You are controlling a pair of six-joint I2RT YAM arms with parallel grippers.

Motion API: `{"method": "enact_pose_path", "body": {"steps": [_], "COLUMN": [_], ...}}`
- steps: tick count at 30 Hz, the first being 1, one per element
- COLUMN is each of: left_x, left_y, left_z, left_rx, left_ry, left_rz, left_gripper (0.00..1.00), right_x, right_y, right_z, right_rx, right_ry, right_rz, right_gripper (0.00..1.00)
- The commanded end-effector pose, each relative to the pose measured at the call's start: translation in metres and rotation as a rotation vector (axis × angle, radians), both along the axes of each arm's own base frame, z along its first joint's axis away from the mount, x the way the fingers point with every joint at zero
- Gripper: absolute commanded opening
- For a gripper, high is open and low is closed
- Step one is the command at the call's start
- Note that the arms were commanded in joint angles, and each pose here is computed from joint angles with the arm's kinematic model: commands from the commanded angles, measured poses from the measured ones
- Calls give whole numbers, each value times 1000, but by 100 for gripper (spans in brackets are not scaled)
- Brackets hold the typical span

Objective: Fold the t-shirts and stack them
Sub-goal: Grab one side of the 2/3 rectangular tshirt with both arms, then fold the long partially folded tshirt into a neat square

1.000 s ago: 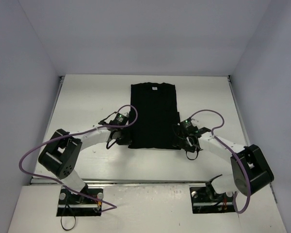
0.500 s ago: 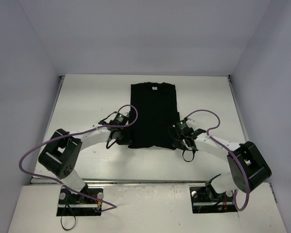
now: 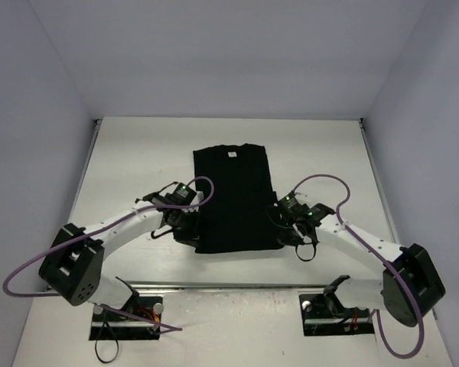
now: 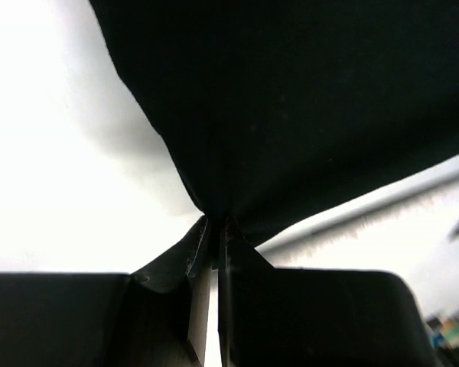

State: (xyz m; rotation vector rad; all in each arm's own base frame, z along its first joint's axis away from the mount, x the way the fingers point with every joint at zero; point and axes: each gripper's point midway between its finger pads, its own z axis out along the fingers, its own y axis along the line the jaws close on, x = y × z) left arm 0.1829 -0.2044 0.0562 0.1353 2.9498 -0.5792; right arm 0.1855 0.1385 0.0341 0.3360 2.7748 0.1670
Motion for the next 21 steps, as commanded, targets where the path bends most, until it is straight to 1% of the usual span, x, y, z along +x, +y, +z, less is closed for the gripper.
{"method": "enact_pose_path", "body": {"steps": [1, 5, 8, 12, 15, 19, 21], "left_x": [-42, -39, -18, 22, 56, 95, 113], "left_y": [14, 18, 14, 8, 11, 14, 15], "left_z": [25, 51, 78, 111, 131, 153, 157], "left_rx": [-34, -47, -78, -114, -121, -121, -105], "left_ry": [80, 22, -55, -148, -214, -291, -315], "left_rz": [-7, 17, 44, 71, 93, 113, 116], "left_gripper": [0, 0, 0, 0, 0, 0, 0], "right_x": [-31, -23, 9, 50, 83, 122, 138], "right_y": [-10, -4, 11, 29, 34, 36, 37], "right_z": [21, 43, 79, 111, 125, 146, 153], "right_rx": [-38, -32, -28, -33, -54, -47, -45], "right_ry": [49, 10, -63, -127, -152, -194, -207], "right_rz": [21, 49, 85, 132, 152, 162, 173], "right_gripper": [0, 0, 0, 0, 0, 0, 0]}}
